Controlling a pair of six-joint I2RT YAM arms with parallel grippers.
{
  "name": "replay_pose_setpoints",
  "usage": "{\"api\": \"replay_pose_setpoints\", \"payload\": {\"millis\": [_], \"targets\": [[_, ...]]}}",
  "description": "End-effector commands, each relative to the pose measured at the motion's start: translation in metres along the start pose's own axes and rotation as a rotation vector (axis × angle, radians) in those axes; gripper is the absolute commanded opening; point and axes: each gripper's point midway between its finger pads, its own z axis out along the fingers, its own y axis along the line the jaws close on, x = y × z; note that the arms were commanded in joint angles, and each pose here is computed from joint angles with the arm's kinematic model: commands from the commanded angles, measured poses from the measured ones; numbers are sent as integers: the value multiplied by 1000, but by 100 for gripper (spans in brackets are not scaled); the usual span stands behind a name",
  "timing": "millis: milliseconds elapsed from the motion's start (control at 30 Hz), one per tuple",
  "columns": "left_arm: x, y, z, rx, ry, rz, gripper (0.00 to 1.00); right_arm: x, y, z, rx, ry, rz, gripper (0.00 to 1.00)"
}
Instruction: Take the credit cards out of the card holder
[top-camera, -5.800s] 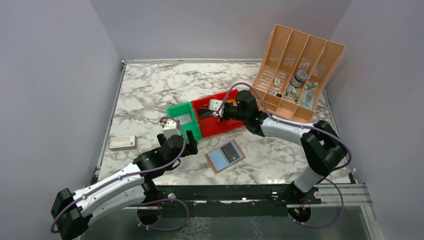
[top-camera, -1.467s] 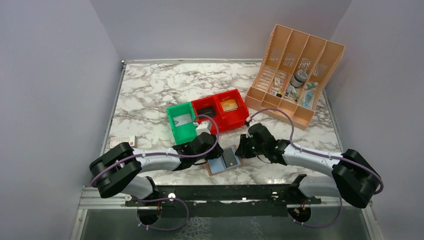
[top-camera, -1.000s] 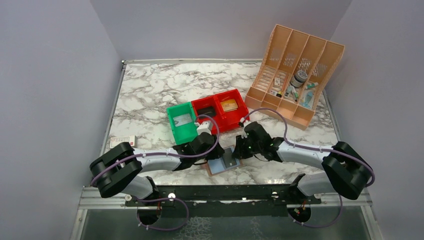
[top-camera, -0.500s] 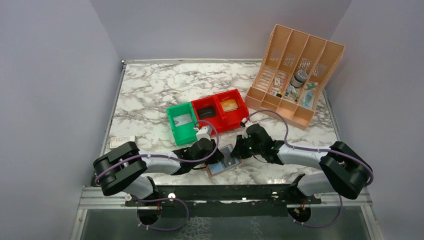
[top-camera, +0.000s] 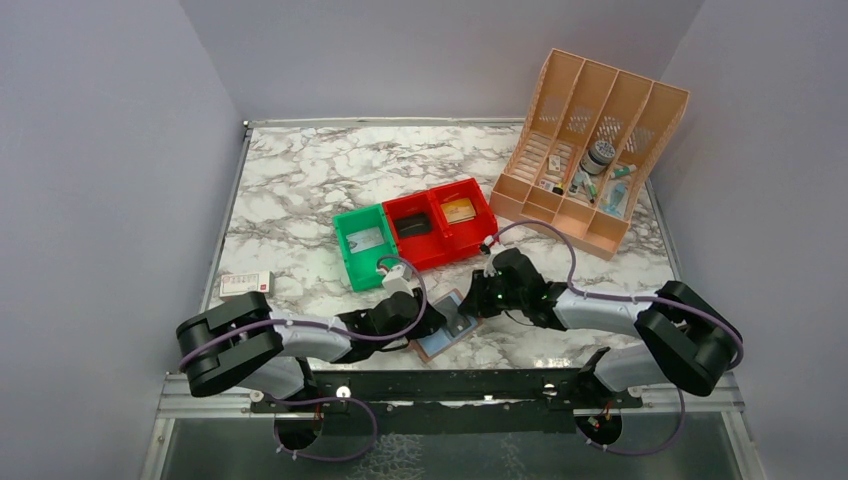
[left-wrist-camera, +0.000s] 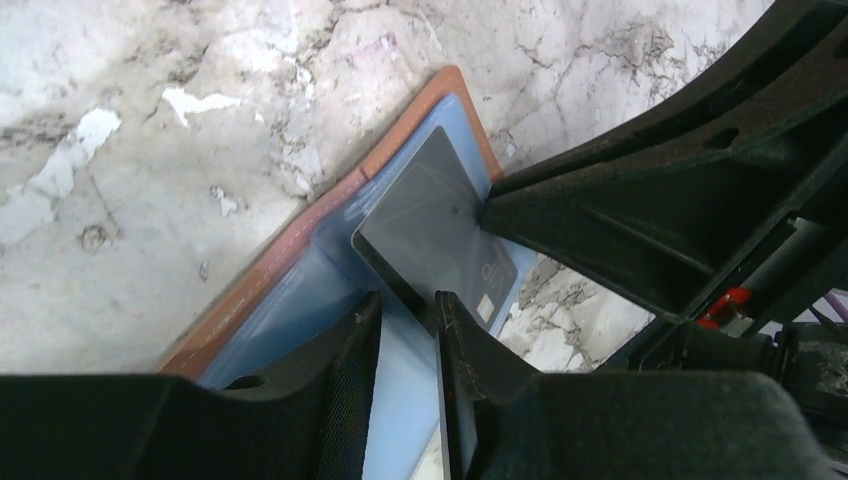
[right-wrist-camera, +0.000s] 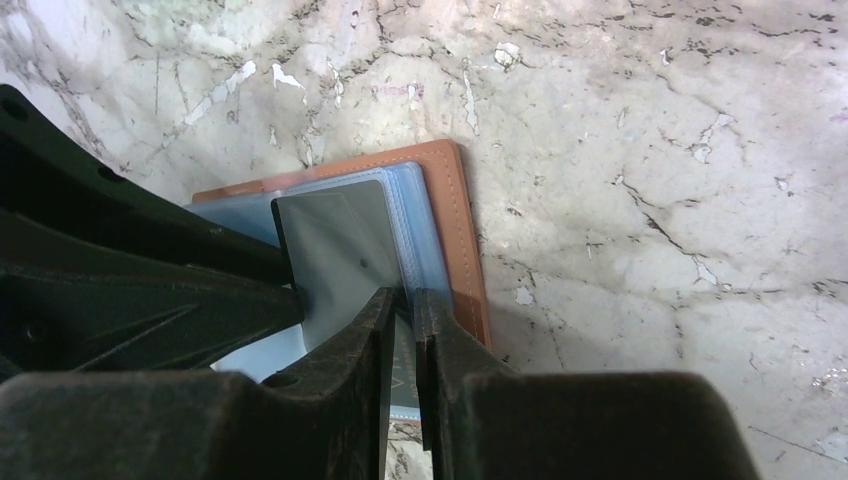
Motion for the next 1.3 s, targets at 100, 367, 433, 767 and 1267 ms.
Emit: {"api": "replay_pose_setpoints", "payload": {"millis": [100, 367, 433, 767, 1267], "targets": [[7, -1, -11, 26, 11, -44, 31, 54, -32, -3, 101, 167, 28, 15], [9, -3, -13, 37, 15, -46, 26, 51, -32, -3, 108, 165, 27, 15], [9, -3, -13, 35, 8, -51, 23, 51, -31, -4, 104, 164, 25, 15], [12, 0, -4, 6, -2, -70, 15, 52, -29, -4, 93, 169, 28, 15], [7, -10, 0, 52, -49, -88, 25, 54, -25, -3, 67, 181, 26, 15]]}}
